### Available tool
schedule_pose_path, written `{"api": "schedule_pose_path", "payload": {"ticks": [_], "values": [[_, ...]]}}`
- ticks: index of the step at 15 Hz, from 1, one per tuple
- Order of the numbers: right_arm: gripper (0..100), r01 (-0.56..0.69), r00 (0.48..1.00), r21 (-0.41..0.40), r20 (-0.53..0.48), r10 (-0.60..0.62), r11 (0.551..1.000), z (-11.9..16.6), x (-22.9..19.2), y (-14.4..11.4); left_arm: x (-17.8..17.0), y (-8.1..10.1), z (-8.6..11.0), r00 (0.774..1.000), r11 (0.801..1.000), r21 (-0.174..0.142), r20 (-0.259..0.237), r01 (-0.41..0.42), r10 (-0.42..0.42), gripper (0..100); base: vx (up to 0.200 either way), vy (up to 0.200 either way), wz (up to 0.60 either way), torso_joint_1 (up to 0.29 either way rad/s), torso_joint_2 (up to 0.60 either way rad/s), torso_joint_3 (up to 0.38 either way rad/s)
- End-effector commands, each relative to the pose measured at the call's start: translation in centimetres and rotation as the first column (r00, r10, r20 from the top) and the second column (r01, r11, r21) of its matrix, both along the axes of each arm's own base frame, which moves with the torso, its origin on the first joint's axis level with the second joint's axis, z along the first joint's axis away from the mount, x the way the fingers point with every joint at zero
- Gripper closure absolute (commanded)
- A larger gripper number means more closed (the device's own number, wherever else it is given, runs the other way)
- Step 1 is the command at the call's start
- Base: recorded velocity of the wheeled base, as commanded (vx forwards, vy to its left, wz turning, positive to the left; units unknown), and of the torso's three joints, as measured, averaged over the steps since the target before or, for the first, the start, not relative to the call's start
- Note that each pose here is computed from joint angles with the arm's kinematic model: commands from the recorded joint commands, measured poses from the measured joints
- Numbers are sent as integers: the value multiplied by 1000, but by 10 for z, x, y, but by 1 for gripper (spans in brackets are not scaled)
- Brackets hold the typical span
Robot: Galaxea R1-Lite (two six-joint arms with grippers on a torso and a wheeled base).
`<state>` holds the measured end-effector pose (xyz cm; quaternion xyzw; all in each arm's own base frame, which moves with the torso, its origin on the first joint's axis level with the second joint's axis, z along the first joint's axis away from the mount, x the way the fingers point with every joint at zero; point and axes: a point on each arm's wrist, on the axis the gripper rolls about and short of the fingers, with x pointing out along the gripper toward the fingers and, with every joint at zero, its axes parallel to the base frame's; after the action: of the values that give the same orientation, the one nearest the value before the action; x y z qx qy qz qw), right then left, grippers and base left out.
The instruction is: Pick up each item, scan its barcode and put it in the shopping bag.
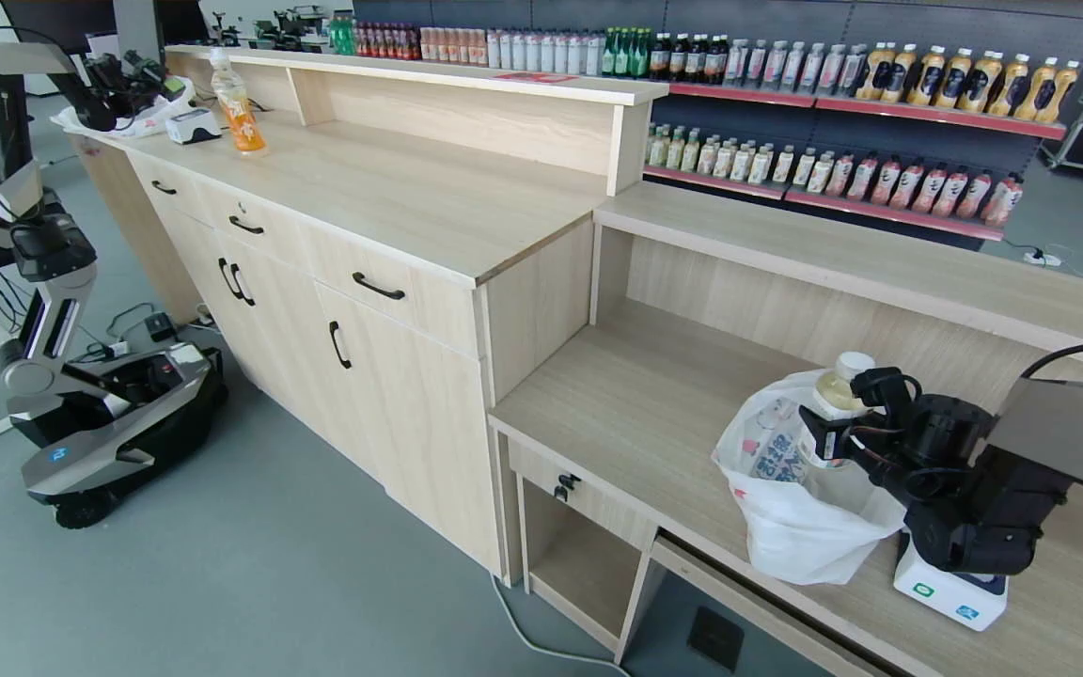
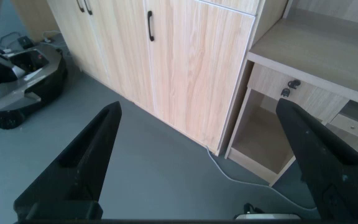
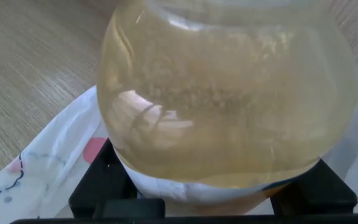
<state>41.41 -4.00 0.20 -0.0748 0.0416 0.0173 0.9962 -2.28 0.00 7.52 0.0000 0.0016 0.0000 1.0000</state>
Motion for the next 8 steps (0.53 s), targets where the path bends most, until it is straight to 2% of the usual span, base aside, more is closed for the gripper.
{"api": "schedule_pose_path", "payload": {"ticks": [1, 8], "values": [[100, 0, 1000, 10, -9, 0, 1000, -14, 7, 0, 0, 0, 0, 1000, 1000, 0, 0, 0, 0, 0, 0, 0, 0, 0, 0, 0], [100, -1, 1000, 16, -23, 2, 1000, -40, 16, 0, 0, 0, 0, 1000, 1000, 0, 0, 0, 0, 0, 0, 0, 0, 0, 0, 0]]}}
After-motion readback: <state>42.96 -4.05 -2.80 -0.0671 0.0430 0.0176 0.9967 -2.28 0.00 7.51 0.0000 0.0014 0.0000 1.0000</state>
